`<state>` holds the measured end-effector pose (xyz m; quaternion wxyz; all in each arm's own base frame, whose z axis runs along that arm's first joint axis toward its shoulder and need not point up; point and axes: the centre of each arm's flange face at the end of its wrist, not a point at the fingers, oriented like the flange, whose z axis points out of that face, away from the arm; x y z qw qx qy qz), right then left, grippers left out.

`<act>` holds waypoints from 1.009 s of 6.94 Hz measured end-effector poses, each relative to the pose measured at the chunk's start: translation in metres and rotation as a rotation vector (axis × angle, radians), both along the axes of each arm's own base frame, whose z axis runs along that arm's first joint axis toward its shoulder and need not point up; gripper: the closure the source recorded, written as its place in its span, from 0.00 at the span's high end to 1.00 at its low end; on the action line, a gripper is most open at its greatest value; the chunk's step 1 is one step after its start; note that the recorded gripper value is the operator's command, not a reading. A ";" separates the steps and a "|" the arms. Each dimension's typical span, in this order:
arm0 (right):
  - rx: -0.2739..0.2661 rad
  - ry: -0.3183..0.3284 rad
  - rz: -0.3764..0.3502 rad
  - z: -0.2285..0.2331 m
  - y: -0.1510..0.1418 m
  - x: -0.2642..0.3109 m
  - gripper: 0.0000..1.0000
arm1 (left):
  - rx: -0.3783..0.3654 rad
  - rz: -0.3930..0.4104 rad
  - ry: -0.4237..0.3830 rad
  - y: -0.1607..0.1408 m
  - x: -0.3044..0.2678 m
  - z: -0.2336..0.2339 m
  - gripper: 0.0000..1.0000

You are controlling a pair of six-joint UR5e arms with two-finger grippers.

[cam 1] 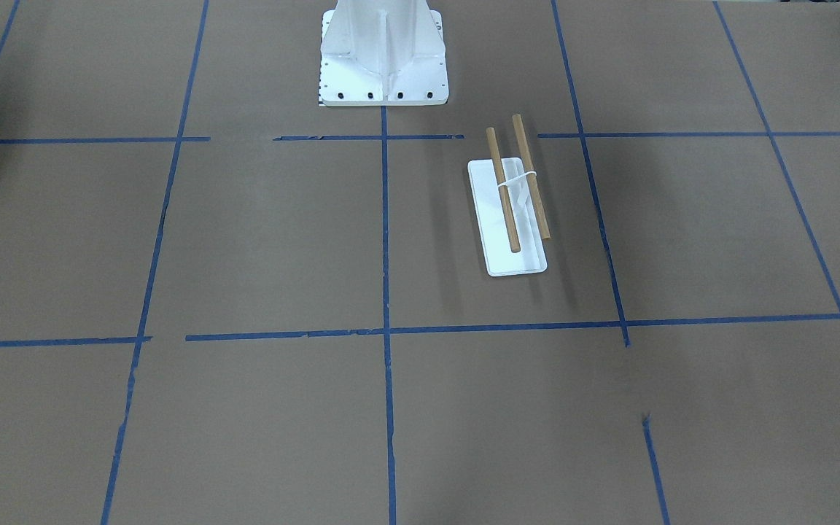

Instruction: Hang towel on rack

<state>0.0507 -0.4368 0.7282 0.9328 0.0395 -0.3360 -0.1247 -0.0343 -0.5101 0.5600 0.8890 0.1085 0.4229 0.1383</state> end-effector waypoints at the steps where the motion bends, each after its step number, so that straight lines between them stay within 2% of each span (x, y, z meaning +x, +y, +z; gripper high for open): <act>1: 0.014 -0.002 -0.012 0.017 0.001 -0.009 1.00 | 0.002 0.001 0.003 0.000 0.000 0.000 1.00; 2: 0.019 -0.006 -0.032 0.026 -0.001 -0.023 0.99 | 0.003 0.002 0.003 0.000 0.000 0.000 1.00; 3: 0.012 -0.006 -0.059 0.033 -0.003 -0.039 0.92 | 0.004 0.003 0.004 0.000 0.000 0.000 1.00; 5: -0.020 0.004 -0.101 0.055 -0.016 -0.060 0.85 | 0.001 0.003 0.005 0.000 0.000 0.001 1.00; 7: -0.044 0.013 -0.112 0.070 -0.020 -0.064 0.84 | 0.001 0.003 0.005 0.000 0.000 0.001 1.00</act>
